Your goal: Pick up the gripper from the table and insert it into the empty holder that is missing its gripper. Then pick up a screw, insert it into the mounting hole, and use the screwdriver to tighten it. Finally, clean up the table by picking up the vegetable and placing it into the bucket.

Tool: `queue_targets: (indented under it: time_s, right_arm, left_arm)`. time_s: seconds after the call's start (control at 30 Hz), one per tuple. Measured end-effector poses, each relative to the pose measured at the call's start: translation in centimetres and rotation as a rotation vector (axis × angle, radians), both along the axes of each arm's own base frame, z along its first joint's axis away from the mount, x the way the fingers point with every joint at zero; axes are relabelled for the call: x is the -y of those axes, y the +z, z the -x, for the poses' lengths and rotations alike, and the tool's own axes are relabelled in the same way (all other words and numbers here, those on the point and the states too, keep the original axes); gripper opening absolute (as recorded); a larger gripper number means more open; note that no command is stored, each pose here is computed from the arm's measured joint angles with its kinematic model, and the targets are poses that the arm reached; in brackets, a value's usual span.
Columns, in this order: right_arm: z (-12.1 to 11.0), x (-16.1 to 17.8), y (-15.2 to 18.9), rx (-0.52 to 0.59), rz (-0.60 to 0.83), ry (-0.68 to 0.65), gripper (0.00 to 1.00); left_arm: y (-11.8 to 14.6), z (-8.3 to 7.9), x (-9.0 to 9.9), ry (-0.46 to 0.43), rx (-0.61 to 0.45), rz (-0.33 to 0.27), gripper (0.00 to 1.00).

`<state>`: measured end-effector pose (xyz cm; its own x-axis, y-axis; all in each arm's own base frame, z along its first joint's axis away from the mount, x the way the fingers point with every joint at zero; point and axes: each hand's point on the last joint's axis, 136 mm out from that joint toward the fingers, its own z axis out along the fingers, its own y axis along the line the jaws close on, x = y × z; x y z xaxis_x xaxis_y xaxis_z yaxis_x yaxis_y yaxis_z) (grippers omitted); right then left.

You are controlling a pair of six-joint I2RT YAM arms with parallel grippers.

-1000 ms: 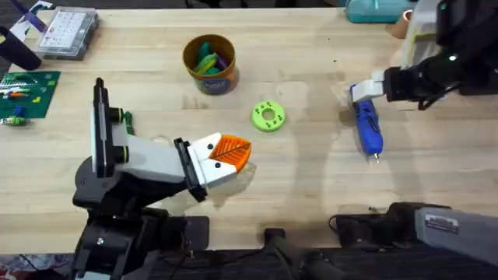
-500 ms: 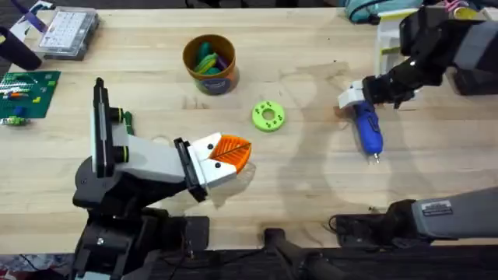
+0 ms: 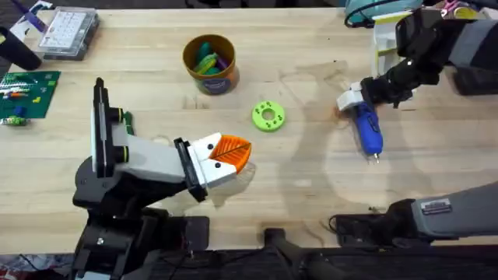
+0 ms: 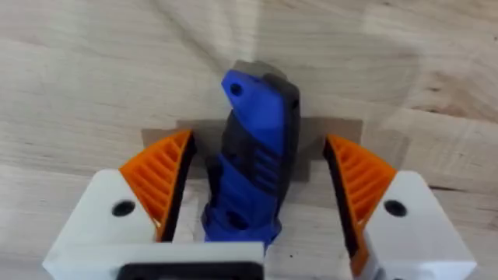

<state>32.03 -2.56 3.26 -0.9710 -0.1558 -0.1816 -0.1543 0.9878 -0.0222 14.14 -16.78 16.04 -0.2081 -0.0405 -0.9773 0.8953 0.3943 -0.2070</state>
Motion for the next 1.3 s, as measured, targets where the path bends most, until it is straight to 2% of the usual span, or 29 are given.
queue_targets:
  time_s: [0.5, 0.57, 0.6, 0.63, 0.77, 0.8, 0.83, 1.13, 1.3]
  right_arm:
    - [0.5, 0.0, 0.0, -0.026, 0.002, 0.022, 0.990]
    - [0.5, 0.0, 0.0, -0.025, 0.002, 0.022, 0.958]
    - [0.5, 0.0, 0.0, -0.026, 0.003, 0.025, 0.900]
    - [0.5, 0.0, 0.0, -0.026, 0.003, 0.029, 0.776]
    - [0.6, 0.1, -0.1, -0.031, 0.008, 0.031, 0.174]
    - [0.6, 0.1, -0.2, -0.034, 0.008, 0.030, 0.075]
    - [0.6, 0.2, -0.3, -0.035, 0.008, 0.029, 0.029]
    - [0.7, 0.2, -0.2, -0.044, 0.011, 0.028, 0.027]
    - [1.7, 0.1, -0.1, -0.106, 0.002, 0.028, 0.027]
  left_arm:
    - [0.0, 0.0, 0.0, 0.000, 0.000, 0.000, 0.006]
    - [0.0, 0.0, 0.0, 0.000, 0.000, 0.000, 0.006]
    - [0.0, 0.0, 0.0, 0.000, 0.000, 0.000, 0.006]
    - [0.0, 0.0, 0.0, 0.000, 0.000, 0.000, 0.006]
    - [0.0, 0.0, 0.0, 0.000, 0.000, 0.000, 0.006]
    - [0.0, 0.0, 0.0, 0.000, 0.000, 0.000, 0.006]
    - [0.0, 0.0, 0.0, 0.000, 0.000, 0.000, 0.006]
    - [0.0, 0.0, 0.0, 0.000, 0.000, 0.000, 0.006]
    - [0.0, 0.0, 0.0, 0.000, 0.000, 0.000, 0.006]
